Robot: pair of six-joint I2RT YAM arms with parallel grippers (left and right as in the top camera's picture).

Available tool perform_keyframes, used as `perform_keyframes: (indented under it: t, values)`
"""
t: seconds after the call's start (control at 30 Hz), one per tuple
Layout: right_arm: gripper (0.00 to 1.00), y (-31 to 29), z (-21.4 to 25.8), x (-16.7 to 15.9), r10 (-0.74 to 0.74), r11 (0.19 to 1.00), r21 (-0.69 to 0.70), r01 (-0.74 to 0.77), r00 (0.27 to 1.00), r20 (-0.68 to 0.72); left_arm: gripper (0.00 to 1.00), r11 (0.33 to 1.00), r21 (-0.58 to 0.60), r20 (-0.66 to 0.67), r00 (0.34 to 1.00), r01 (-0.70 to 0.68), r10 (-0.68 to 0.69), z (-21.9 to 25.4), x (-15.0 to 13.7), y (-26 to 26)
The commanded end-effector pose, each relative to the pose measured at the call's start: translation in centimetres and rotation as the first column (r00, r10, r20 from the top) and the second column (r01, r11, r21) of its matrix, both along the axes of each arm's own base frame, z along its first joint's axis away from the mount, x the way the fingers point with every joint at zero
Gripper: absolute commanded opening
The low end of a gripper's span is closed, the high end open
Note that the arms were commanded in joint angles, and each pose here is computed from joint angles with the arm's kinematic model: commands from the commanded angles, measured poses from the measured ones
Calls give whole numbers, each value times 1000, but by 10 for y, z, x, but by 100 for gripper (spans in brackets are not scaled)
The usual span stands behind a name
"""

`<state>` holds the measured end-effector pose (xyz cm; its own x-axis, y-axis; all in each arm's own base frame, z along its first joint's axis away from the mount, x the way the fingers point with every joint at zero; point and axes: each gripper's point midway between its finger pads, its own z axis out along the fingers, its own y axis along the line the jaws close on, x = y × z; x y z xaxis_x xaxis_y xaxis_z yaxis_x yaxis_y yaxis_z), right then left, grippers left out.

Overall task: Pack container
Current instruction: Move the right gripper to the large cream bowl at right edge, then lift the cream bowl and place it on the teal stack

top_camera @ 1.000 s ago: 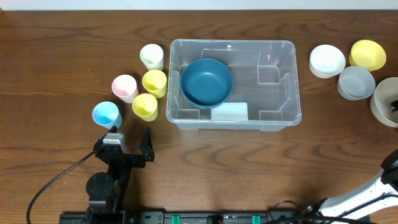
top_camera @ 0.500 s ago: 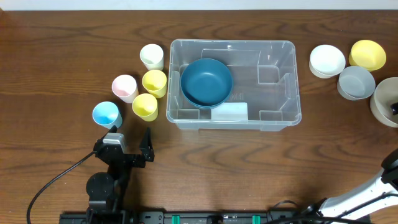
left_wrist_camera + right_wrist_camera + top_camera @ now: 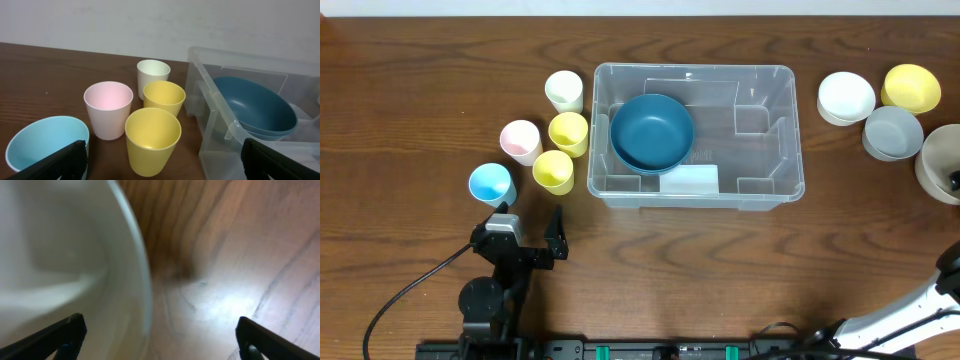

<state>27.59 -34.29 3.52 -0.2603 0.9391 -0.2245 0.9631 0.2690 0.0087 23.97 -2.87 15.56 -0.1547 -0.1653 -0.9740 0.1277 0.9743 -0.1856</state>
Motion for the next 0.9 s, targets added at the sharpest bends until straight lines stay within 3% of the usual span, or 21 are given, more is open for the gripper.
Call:
perform_keyframes:
  t: [0.0, 0.03, 0.43, 0.6, 0.73, 0.87]
  values:
    - [83, -2, -13, -12, -14, 1000, 16, 14, 999, -42, 98, 1000, -2, -35, 999, -15, 15, -16, 1, 3]
    - [74, -2, -15, -14, -17, 1000, 20, 18, 999, -45, 98, 1000, -2, -35, 999, -15, 15, -16, 1, 3]
    - [20, -9, -19, -37, -74, 997, 14, 76, 991, -108, 98, 1000, -2, -35, 999, -15, 15, -16, 1, 3]
    - [1, -10, -17, -52, -134, 990, 15, 138, 980, -144, 98, 1000, -2, -35, 999, -15, 15, -16, 1, 3]
    - [1, -7, -7, -56, -156, 986, 36, 162, 979, -133, 98, 1000, -2, -35, 999, -15, 15, -16, 1, 3]
    - [1, -9, 32, -46, -151, 988, 16, 152, 986, -73, 98, 1000, -2, -35, 999, -15, 15, -16, 1, 3]
